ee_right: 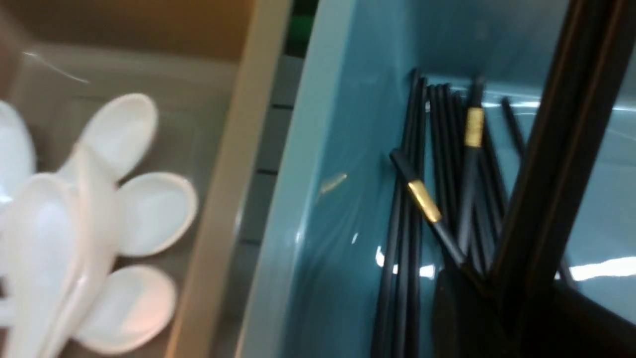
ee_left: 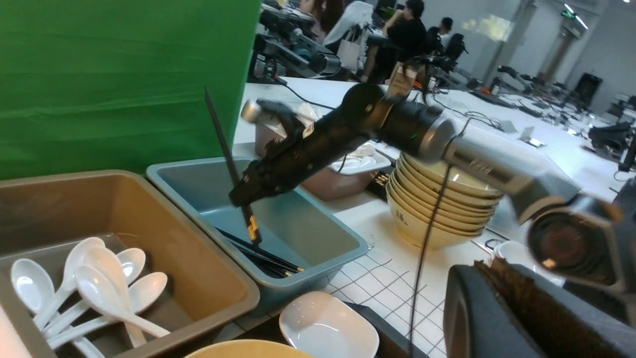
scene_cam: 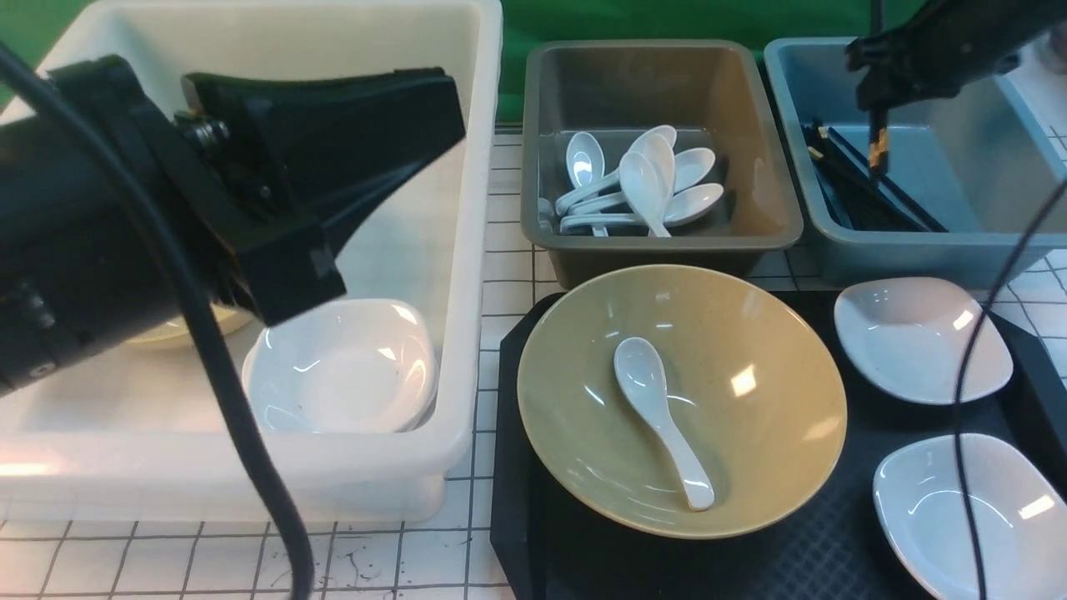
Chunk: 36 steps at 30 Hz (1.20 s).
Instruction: On white black table put chopsticks spoon bowls plates into blue grey white boxes.
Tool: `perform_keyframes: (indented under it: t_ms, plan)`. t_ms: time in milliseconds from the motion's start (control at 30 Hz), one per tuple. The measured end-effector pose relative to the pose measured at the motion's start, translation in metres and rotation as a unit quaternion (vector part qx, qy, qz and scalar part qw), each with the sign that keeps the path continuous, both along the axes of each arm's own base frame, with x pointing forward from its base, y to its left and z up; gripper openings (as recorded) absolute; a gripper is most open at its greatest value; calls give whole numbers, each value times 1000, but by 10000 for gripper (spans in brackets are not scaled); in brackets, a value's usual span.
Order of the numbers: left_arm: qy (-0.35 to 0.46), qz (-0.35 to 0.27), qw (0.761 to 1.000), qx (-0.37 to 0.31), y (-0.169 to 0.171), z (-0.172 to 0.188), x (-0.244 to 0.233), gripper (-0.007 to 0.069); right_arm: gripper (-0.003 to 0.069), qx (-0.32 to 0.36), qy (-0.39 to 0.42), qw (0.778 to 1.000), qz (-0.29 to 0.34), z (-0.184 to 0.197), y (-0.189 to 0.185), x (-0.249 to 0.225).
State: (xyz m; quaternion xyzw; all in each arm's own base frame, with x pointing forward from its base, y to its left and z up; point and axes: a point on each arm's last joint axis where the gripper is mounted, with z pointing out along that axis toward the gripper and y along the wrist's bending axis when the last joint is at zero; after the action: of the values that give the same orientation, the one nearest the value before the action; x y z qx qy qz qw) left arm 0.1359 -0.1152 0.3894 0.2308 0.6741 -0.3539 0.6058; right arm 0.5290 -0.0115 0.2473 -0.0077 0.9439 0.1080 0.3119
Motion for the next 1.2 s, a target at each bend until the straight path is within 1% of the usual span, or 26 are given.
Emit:
perform_keyframes:
  t_ms: [67, 100, 133, 200, 300, 333, 367, 433, 467, 500, 567, 600, 667, 700, 733, 800, 867, 900, 933, 967, 1000, 1033, 1067, 1100, 1133, 1200]
  plan:
    - [2, 1, 1000, -2, 0, 0, 0, 0, 161, 6, 9, 1000, -4, -10, 1, 4]
    - [3, 2, 1000, -3, 0, 0, 0, 0, 183, 6, 17, 1000, -5, -17, 0, 6]
    - [3, 2, 1000, -3, 0, 0, 0, 0, 210, 5, 19, 1000, -5, -19, 0, 6]
    - [6, 2, 1000, -5, 0, 0, 0, 0, 294, -1, 30, 1000, -3, -21, -1, 5]
    - [10, 3, 1000, -2, 0, -2, 0, 0, 403, -8, 43, 999, 3, -14, -1, -1]
    - [16, 4, 1000, -2, 0, -4, 1, 0, 430, -9, 50, 999, 9, -6, 0, -5]
    - [19, 5, 1000, 0, 0, -5, 1, 0, 438, -12, 54, 998, 14, 0, 0, -9]
    - [32, 3, 999, 2, 0, -10, 1, 0, 434, -19, 64, 997, 33, 22, 1, -21]
    - [37, -1, 999, 5, -1, -11, 0, 0, 417, -22, 69, 997, 41, 32, 2, -28]
    - [44, -9, 999, 10, -1, -13, -1, 0, 374, -32, 83, 994, 59, 50, 5, -41]
    - [55, -26, 998, 22, -3, -15, -3, 0, 304, -49, 67, 994, 68, 74, 8, -52]
    - [56, -27, 998, 23, -3, -16, -4, 0, 286, -52, 64, 994, 68, 78, 8, -54]
    - [76, -56, 994, 52, -6, -22, -9, 0, 167, -76, 35, 994, 75, 112, 16, -77]
    - [86, -66, 992, 64, -6, -25, -10, 0, 131, -81, 29, 993, 79, 123, 20, -86]
    - [96, -74, 990, 76, -7, -27, -12, 0, 104, -85, 31, 992, 86, 129, 26, -99]
    - [117, -88, 984, 99, -7, -33, -15, 0, 79, -90, 38, 990, 106, 141, 43, -131]
    - [128, -92, 981, 110, -6, -35, -17, 0, 76, -93, 48, 987, 119, 144, 55, -154]
    - [138, -93, 978, 123, -6, -38, -18, 0, 79, -98, 65, 983, 140, 141, 73, -184]
    - [140, -92, 978, 126, -5, -39, -18, 0, 82, -103, 78, 981, 146, 137, 81, -205]
    - [143, -90, 977, 127, -5, -39, -18, 0, 92, -111, 90, 976, 166, 133, 91, -226]
    - [144, -89, 977, 130, -5, -40, -17, 0, 104, -122, 111, 970, 180, 121, 99, -247]
    - [143, -88, 977, 132, -5, -40, -17, 0, 118, -131, 124, 966, 186, 113, 103, -259]
    - [143, -87, 977, 133, -4, -40, -17, 0, 139, -153, 152, 957, 195, 93, 107, -278]
    - [143, -87, 977, 133, -4, -40, -17, 0, 148, -160, 158, 955, 195, 87, 108, -284]
    - [143, -87, 977, 133, -4, -40, -17, 0, 188, -179, 171, 950, 191, 69, 106, -304]
    - [143, -87, 977, 133, -4, -40, -17, 0, 257, -193, 190, 945, 182, 42, 102, -322]
